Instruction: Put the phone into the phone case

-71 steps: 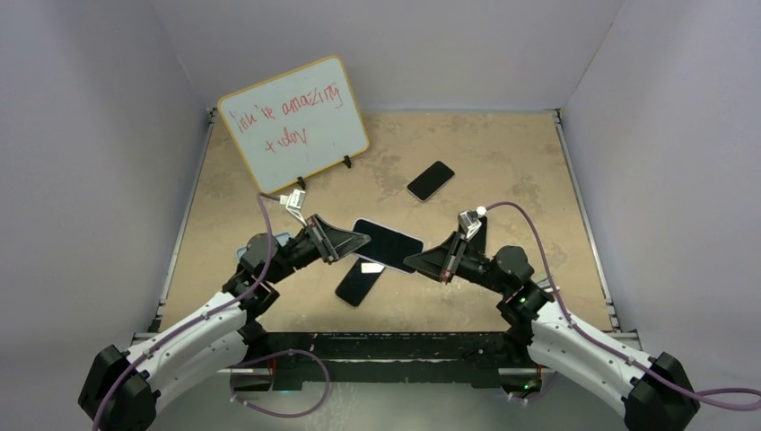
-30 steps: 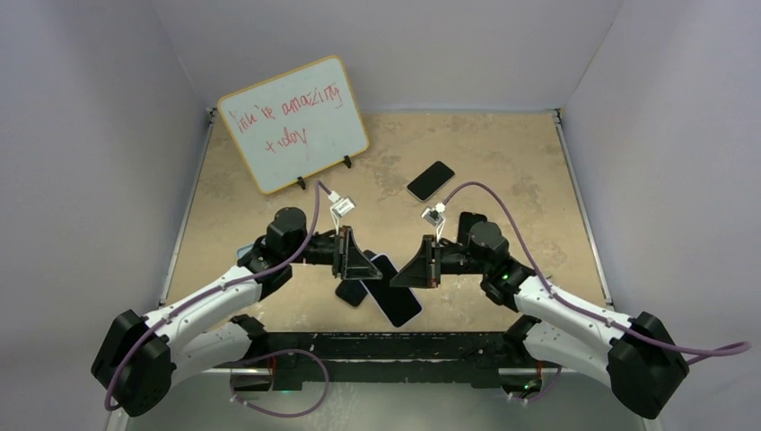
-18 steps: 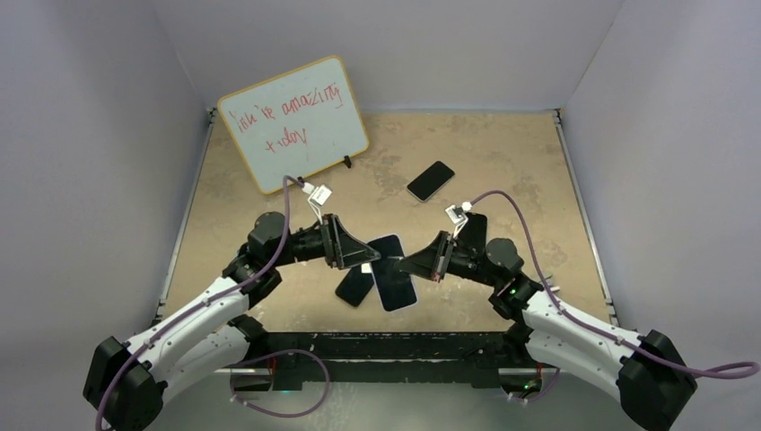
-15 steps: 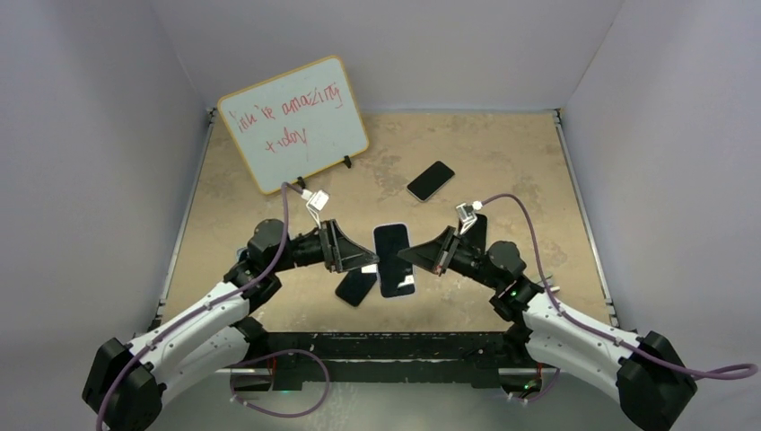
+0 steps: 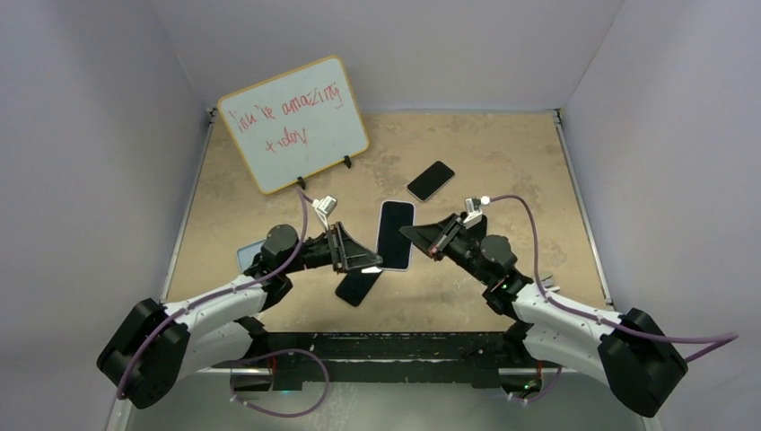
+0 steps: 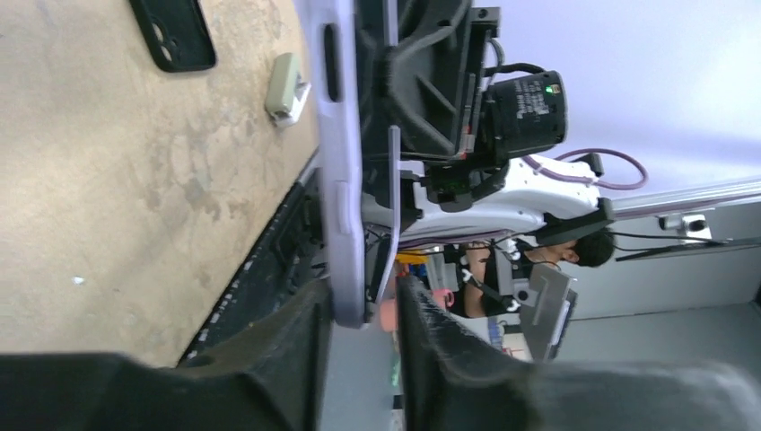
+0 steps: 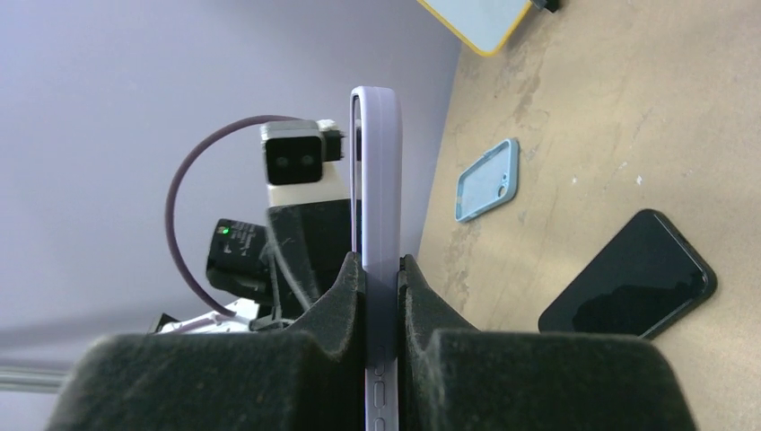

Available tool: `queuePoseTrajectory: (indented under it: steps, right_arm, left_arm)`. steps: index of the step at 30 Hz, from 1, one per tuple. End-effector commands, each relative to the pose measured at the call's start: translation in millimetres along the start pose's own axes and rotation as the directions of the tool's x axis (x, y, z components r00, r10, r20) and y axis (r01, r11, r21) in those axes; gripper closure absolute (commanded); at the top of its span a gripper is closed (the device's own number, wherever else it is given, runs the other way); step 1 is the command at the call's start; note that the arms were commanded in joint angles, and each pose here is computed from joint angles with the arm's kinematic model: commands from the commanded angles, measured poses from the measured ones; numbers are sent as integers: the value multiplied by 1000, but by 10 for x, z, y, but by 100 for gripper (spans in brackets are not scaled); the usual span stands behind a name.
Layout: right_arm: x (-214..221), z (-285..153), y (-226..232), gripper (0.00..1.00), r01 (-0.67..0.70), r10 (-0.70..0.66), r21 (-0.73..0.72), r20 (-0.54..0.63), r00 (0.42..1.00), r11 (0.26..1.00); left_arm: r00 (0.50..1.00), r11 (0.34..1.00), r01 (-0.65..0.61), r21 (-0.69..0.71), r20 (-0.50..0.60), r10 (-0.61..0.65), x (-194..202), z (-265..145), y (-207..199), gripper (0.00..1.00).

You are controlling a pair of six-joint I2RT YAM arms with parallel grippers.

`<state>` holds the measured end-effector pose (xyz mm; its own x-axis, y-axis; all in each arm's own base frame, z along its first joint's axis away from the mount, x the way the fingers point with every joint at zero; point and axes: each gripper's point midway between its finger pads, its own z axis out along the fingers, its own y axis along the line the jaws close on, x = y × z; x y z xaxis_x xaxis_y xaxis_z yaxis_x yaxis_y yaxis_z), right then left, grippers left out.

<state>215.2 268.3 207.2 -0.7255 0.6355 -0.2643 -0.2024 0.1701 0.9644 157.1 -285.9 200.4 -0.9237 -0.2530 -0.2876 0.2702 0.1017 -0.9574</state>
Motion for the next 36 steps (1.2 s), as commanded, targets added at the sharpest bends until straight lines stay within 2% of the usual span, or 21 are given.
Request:
queuePoseTrajectory:
  steps: [1, 3, 8, 11, 12, 14, 15, 17, 23, 26, 30, 36]
  right_arm:
    - [-208, 48, 581, 100, 15, -1, -182, 74, 997, 983]
    - [-212, 68, 537, 100, 27, -15, -161, 78, 997, 987]
    - [-197, 142, 437, 100, 57, -50, -108, 66, 997, 993]
    - [-167, 194, 350, 100, 72, -69, -73, 45, 997, 995]
    - [-155, 204, 313, 100, 71, -69, -62, 40, 997, 996]
    - [-121, 221, 242, 100, 69, -68, -40, 22, 997, 997]
    - [-108, 231, 221, 100, 70, -70, -28, 13, 997, 997]
    - [-136, 269, 107, 100, 114, -115, 45, 8, 993, 992]
    - [-256, 254, -253, 100, 259, -260, 251, -31, 965, 933]
    - [-261, 138, -521, 100, 279, -270, 341, -75, 960, 898]
    - [-81, -59, -911, 100, 253, -211, 413, -145, 967, 875]
    - [155, -274, -1213, 100, 195, -124, 441, -185, 975, 876]
  left_arm:
    - [999, 996, -46, 81, 10, 45, -62, 32, -194, 81]
    - [998, 998, -58, 17, 2, 58, -79, 67, -78, 100]
    - [991, 968, -128, -216, 19, 135, -222, 54, 225, 100]
    - [983, 946, -171, -275, 17, 183, -289, 19, 229, 100]
    - [980, 940, -189, -283, 13, 200, -305, 12, 213, 93]
    - [972, 922, -222, -316, 6, 236, -344, -22, 203, 67]
    - [966, 906, -241, -348, 4, 258, -370, -60, 219, 58]
    - [955, 864, -273, -424, -10, 297, -405, -162, 282, 46]
    - [927, 726, -331, -604, -64, 369, -498, -456, 499, 23]
    - [926, 686, -343, -641, -106, 363, -466, -520, 625, 20]
    - [925, 661, -364, -657, -171, 339, -395, -535, 778, 20]
    - [903, 666, -426, -612, -251, 348, -315, -514, 764, 20]
